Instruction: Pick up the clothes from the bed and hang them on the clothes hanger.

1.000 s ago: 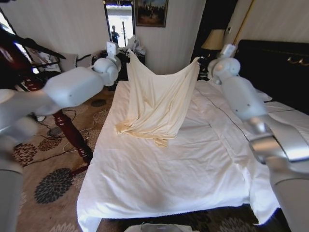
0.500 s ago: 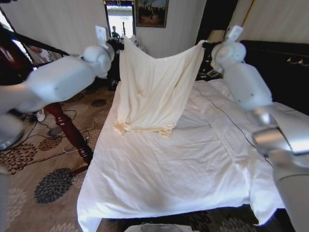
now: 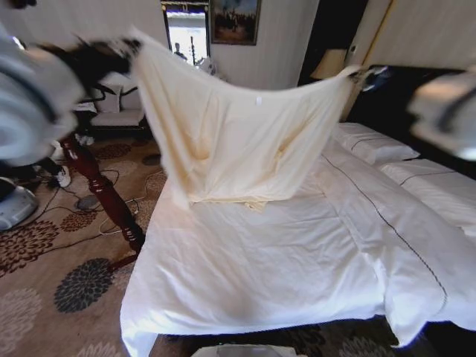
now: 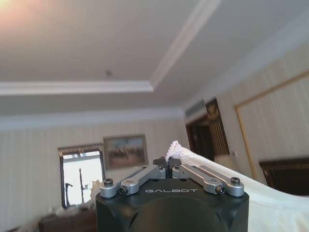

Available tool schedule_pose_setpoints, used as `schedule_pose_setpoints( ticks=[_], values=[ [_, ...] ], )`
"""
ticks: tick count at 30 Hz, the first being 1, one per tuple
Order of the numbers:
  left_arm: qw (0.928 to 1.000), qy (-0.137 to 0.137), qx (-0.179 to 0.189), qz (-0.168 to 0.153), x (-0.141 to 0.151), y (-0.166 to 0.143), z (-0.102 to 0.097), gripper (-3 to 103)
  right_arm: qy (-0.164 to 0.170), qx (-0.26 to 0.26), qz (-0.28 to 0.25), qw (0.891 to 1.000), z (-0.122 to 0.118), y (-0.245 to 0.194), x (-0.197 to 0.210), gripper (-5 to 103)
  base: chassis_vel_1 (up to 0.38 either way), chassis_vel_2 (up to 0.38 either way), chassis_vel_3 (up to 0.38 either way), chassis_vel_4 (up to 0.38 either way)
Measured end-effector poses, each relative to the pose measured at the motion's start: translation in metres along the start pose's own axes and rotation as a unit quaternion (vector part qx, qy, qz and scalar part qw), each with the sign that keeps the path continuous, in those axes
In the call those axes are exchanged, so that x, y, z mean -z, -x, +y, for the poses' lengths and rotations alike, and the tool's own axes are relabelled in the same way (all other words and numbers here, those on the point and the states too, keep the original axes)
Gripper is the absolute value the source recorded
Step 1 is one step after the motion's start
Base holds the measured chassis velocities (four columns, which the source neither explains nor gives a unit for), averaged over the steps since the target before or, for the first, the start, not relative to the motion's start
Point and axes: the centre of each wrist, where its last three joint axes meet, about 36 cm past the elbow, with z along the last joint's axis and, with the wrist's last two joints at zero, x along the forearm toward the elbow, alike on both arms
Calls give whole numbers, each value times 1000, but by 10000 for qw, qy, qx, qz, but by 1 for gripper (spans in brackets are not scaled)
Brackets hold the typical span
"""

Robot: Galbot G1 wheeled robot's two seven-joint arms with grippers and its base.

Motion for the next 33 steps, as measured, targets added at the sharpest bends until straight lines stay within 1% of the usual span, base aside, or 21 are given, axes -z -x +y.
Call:
schedule_pose_setpoints(
  ticks=[1,3,5,6,7,9,10,12,14,15,18,19,20,23,24,27,28,30,31,32,33],
  values=[
    [10000,0,0,0,0,0,0,1,0,0,0,10000,0,0,0,0,0,0,0,0],
    [9998,-75,146,-137,26,-3,3,1,-35,-65,-178,9998,0,-11,17,0,0,0,0,0],
    [9996,-142,220,-107,47,1,5,1,-42,-148,-322,9994,-4,-16,28,0,0,0,0,0],
    [9996,-142,220,-107,47,1,5,1,-42,-148,-322,9994,-4,-16,28,0,0,0,0,0],
    [9996,-176,221,-5,54,6,5,1,-42,-230,-391,9990,-8,-17,33,0,0,0,0,0],
    [9995,-200,238,104,56,9,5,1,-25,-283,-418,9987,-12,-16,34,0,0,0,0,0],
    [9991,-215,270,233,54,13,5,1,-10,-331,-413,9986,-14,-14,33,0,0,0,0,0],
    [9983,-132,350,440,40,20,8,1,5,-350,-245,9991,-12,-7,22,0,0,0,0,0],
    [9960,30,486,745,8,20,12,1,28,-321,146,9994,-3,9,-14,0,0,0,0,0],
    [9960,30,486,745,8,20,12,1,28,-321,146,9994,-3,9,-14,0,0,0,0,0],
    [9886,234,662,1335,-53,11,21,1,57,-290,816,9962,10,31,-83,0,0,0,0,0],
    [9886,234,662,1335,-53,11,21,1,57,-290,816,9962,10,31,-83,0,0,0,0,0],
    [9862,292,685,1478,-69,8,23,1,59,-309,937,9951,11,35,-98,0,0,0,0,0],
    [9729,434,774,2134,-138,-6,32,1,45,-415,1341,9901,10,53,-160,0,0,0,0,0],
    [9729,434,774,2134,-138,-6,32,1,45,-415,1341,9901,10,53,-160,0,0,0,0,0],
    [9621,579,860,2522,-194,-23,40,1,-11,-581,1673,9842,1,77,-216,0,0,0,0,0],
    [9621,579,860,2522,-194,-23,40,1,-11,-581,1673,9842,1,77,-216,0,0,0,0,0],
    [9554,589,963,2727,-230,-36,50,1,12,-718,1847,9802,-8,95,-253,0,0,0,0,0],
    [9518,523,1081,2823,-253,-45,56,1,58,-806,1943,9776,-12,105,-273,0,0,0,0,0],
    [9518,523,1081,2823,-253,-45,56,1,58,-806,1943,9776,-12,105,-273,0,0,0,0,0],
    [9472,383,1159,2966,-273,-53,56,1,88,-858,1994,9761,-13,111,-285,0,0,0,0,0]
  ],
)
